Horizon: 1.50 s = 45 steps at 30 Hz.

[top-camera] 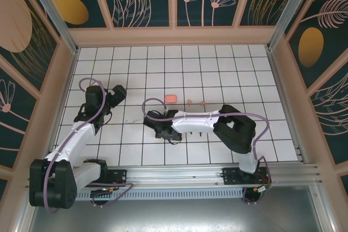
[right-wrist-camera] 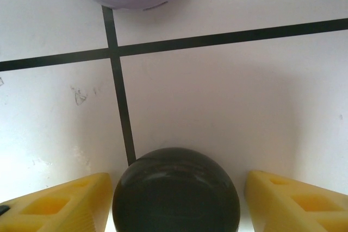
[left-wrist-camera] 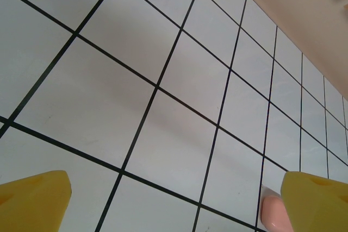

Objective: Insert wireless bluetooth earbuds into charging case

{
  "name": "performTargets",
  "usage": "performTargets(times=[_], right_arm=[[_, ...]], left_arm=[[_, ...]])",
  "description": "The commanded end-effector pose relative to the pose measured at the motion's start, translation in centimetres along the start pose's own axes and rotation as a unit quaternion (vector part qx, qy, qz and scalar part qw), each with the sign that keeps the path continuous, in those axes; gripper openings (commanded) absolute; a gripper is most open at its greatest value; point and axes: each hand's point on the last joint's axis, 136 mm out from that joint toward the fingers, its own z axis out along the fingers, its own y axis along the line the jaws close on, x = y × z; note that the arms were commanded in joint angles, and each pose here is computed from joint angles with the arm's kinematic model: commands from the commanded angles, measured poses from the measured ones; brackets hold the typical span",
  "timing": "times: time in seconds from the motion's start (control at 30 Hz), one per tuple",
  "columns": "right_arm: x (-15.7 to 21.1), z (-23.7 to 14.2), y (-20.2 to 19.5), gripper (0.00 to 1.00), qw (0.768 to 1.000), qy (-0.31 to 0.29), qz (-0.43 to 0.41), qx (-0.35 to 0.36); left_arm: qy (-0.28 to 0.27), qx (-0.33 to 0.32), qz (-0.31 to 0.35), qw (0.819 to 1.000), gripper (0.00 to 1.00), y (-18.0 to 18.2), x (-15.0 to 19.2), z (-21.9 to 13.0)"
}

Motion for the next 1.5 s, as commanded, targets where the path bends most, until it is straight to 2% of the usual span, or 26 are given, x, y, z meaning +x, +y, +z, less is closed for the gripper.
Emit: performTargets(times=[0.0, 0.13, 0.4, 0.53, 0.63, 0.8, 1.0, 1.13, 1.27, 1.47], right_arm=[[0.8, 0.9, -0.3, 0.66, 1.0, 0.005, -0.005, 0.025], [0.8, 1.1, -0.2, 0.62, 1.0, 0.004, -0.008, 0.029], [0.7, 0.7, 0.5, 0.46, 1.0, 0.001, -0.009, 0.015], [0.1, -0.4, 1.0, 0.38, 1.0, -0.011, -0.004, -0.003], [-1.1, -2.1, 1.2, 0.37, 0.999, -0.033, 0.005, -0.019], [-4.3, -5.5, 1.4, 0.37, 0.995, -0.071, 0.027, -0.059], [-10.5, -9.3, 0.6, 0.37, 0.983, -0.113, 0.069, -0.128], [-14.8, -11.4, 0.0, 0.37, 0.965, -0.121, 0.117, -0.202], [-17.8, -12.8, -0.6, 0.37, 0.946, -0.119, 0.164, -0.254], [-19.9, -13.3, -1.0, 0.37, 0.924, -0.119, 0.225, -0.284]], left_arm=[[-0.015, 0.019, 0.008, 1.0, 0.99, -1.2, -0.9, -0.4], [-0.016, 0.018, 0.007, 1.0, 0.99, -1.2, -0.9, -0.5], [0.011, 0.043, -0.027, 0.999, 0.99, -2.2, -0.2, -0.2], [0.029, 0.053, -0.042, 0.997, 0.99, -2.6, 0.4, -0.2], [0.023, 0.07, -0.036, 0.997, 0.99, -3.1, 0.2, -0.5], [-0.004, 0.139, -0.02, 0.99, 0.98, -5.5, -0.7, -1.7], [-0.017, 0.254, 0.003, 0.967, 0.99, -9.1, -0.6, -3.6], [-0.024, 0.312, 0.018, 0.949, 0.99, -10.8, 0.3, -5.0], [-0.028, 0.336, 0.032, 0.941, 0.99, -11.3, 1.7, -5.6], [-0.016, 0.365, 0.057, 0.929, 0.98, -12.8, 4.6, -5.6]])
